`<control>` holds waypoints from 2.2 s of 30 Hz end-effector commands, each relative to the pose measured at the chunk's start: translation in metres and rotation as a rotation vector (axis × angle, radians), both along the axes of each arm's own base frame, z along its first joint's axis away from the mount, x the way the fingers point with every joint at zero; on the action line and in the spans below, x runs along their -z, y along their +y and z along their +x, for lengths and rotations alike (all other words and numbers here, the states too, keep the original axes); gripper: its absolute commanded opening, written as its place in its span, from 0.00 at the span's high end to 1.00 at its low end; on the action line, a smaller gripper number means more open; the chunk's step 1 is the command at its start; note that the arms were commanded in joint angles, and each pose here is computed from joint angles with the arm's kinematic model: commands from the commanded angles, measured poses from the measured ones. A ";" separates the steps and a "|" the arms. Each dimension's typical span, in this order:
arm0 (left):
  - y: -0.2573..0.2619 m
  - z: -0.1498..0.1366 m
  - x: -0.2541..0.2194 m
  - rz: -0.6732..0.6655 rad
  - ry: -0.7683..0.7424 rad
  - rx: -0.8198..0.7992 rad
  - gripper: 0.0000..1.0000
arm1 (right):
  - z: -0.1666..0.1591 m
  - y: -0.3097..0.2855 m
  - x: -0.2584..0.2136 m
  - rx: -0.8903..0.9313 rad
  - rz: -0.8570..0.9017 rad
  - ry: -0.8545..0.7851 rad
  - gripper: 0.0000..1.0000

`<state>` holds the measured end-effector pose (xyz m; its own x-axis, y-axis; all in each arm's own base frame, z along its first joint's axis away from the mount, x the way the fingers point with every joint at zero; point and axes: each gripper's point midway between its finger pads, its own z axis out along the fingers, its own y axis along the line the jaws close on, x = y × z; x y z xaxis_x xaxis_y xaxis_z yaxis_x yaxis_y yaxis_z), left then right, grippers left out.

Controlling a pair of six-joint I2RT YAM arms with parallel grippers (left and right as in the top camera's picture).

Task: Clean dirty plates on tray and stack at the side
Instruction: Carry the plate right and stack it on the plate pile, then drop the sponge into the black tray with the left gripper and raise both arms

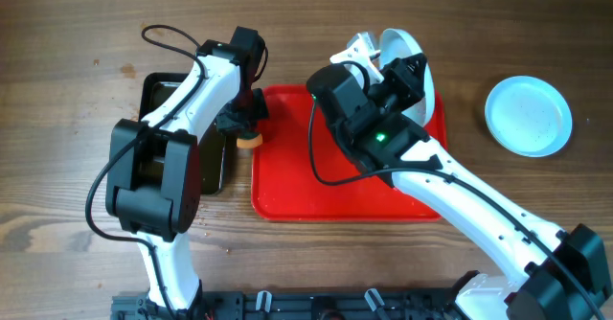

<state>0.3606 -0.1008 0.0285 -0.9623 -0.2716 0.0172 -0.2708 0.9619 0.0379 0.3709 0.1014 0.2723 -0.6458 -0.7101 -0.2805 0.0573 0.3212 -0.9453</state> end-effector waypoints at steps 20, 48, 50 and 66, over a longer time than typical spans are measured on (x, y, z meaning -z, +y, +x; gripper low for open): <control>-0.006 -0.002 0.007 -0.032 0.016 0.012 0.96 | -0.040 -0.271 0.145 0.982 1.547 -0.246 0.96; 0.036 0.024 -0.067 0.196 -0.214 0.002 0.96 | -0.042 -0.316 0.169 1.109 1.595 -0.278 0.00; 0.035 0.025 -0.095 0.167 -0.269 0.130 0.96 | -0.031 -0.297 0.143 0.990 1.645 -0.277 0.00; 0.127 0.002 -0.045 -0.139 -0.199 0.113 0.96 | 0.009 -0.097 0.096 0.393 1.755 0.212 0.00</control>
